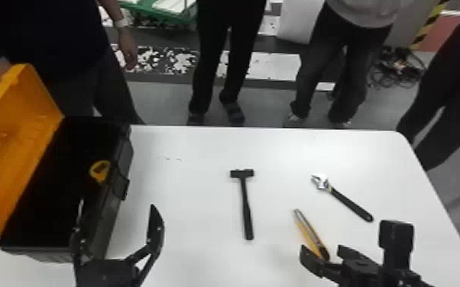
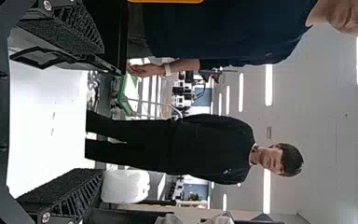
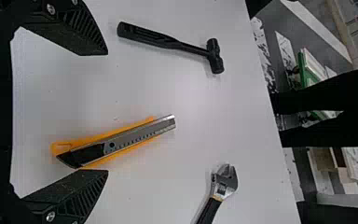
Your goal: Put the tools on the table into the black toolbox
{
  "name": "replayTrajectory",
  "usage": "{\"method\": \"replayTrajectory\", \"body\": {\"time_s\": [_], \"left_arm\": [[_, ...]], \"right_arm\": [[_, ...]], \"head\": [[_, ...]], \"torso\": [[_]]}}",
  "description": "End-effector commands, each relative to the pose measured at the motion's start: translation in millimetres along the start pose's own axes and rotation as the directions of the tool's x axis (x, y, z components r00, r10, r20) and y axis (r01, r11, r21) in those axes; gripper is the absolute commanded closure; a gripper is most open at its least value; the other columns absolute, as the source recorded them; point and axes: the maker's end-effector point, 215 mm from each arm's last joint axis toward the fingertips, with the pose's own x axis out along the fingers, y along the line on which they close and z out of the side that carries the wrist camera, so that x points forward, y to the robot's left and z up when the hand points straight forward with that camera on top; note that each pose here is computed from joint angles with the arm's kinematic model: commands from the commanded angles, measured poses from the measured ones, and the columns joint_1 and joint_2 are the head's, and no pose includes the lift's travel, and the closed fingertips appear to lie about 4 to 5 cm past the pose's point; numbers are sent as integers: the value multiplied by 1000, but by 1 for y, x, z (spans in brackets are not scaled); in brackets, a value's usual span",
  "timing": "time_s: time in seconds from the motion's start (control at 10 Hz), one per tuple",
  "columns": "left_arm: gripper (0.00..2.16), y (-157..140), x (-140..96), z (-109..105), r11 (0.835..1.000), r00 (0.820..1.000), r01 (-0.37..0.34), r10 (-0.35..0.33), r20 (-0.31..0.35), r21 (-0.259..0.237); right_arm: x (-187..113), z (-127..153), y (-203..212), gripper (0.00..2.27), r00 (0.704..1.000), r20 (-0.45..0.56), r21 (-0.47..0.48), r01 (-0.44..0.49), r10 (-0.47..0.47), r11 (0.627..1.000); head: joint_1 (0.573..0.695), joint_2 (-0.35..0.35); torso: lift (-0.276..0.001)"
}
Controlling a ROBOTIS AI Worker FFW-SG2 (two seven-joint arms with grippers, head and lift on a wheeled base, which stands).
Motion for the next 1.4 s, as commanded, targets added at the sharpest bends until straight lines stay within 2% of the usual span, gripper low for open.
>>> {"method": "replayTrajectory", "body": {"time_s": [0.0,0.1,0.2,0.4,0.6,0.8,1.1,1.3], "left_arm": [[90,0,1,-2,1000,1000,-2,2,-6,-1],[90,-3,3,-4,1000,1000,3,-3,-15,-4],[90,-5,3,-3,1000,1000,5,-5,-12,-5],[93,-2,4,-3,1000,1000,-5,5,-13,-8],[97,-2,4,-3,1000,1000,-7,7,-13,-6],[97,-1,6,-3,1000,1000,-13,13,-11,-9],[97,-2,11,1,1000,1000,-19,19,-1,-15],[97,-4,12,1,1000,1000,-18,18,0,-19]], "right_arm": [[-3,2,0,100,995,-94,33,22,-19,999],[-3,2,-4,97,988,-150,50,42,-34,998],[-7,-7,-7,97,969,-244,85,66,-44,994],[-14,1,-6,93,938,-342,123,100,-52,987],[-7,47,-12,87,951,-298,118,115,-76,986],[3,77,-15,80,961,-266,120,111,-76,987],[14,95,-18,80,961,-271,109,83,-51,991],[17,90,-18,80,956,-291,95,73,-42,993]], "head": [[695,-41],[695,-43],[695,-48],[695,-63],[695,-66],[695,-77],[695,-73],[695,-74]], "torso": [[-39],[-39],[-39],[-39],[-39],[-39],[-39],[-39]]}}
